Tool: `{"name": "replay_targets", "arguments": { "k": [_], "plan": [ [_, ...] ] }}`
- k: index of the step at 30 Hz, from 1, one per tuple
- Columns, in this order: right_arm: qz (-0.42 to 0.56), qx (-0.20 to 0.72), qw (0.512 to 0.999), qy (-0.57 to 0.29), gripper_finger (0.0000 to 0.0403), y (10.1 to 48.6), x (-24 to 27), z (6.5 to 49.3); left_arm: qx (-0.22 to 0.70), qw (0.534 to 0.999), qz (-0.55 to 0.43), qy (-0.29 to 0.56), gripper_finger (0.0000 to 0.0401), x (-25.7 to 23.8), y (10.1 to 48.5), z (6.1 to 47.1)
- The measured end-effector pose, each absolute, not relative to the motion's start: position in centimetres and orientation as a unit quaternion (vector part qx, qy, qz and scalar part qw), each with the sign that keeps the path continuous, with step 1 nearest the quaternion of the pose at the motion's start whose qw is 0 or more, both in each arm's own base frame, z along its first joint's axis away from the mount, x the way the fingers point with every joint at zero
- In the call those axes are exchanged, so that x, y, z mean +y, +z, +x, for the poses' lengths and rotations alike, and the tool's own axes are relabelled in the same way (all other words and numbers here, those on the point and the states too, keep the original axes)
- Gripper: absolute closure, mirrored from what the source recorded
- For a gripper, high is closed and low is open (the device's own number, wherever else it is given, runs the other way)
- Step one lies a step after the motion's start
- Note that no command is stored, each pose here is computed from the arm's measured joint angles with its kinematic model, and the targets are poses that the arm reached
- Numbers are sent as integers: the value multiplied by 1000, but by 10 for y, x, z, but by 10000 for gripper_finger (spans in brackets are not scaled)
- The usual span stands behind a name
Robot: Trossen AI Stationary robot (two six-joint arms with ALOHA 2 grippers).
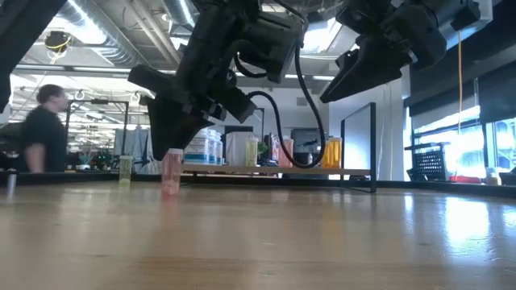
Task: Pick and place medicine bottles onto shelf by color
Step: Put the red pill bottle on the shelf aligned with the other red pill bottles
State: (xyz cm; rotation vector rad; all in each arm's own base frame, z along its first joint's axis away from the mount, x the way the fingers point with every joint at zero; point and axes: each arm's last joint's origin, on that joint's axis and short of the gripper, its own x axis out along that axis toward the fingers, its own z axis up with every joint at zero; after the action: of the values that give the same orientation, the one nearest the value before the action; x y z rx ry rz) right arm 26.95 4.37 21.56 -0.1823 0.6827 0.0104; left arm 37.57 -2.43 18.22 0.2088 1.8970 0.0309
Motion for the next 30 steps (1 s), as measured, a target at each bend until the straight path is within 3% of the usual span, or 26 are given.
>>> {"name": "replay_targets", "arguments": {
  "k": [14,30],
  "plan": [
    [-90,334,938,5,232,216,44,269,787,611,83,35,215,-23,214,366],
    [-89,331,940,5,232,216,44,270,666,709,144,183,214,-36,302,323]
  ]
}}
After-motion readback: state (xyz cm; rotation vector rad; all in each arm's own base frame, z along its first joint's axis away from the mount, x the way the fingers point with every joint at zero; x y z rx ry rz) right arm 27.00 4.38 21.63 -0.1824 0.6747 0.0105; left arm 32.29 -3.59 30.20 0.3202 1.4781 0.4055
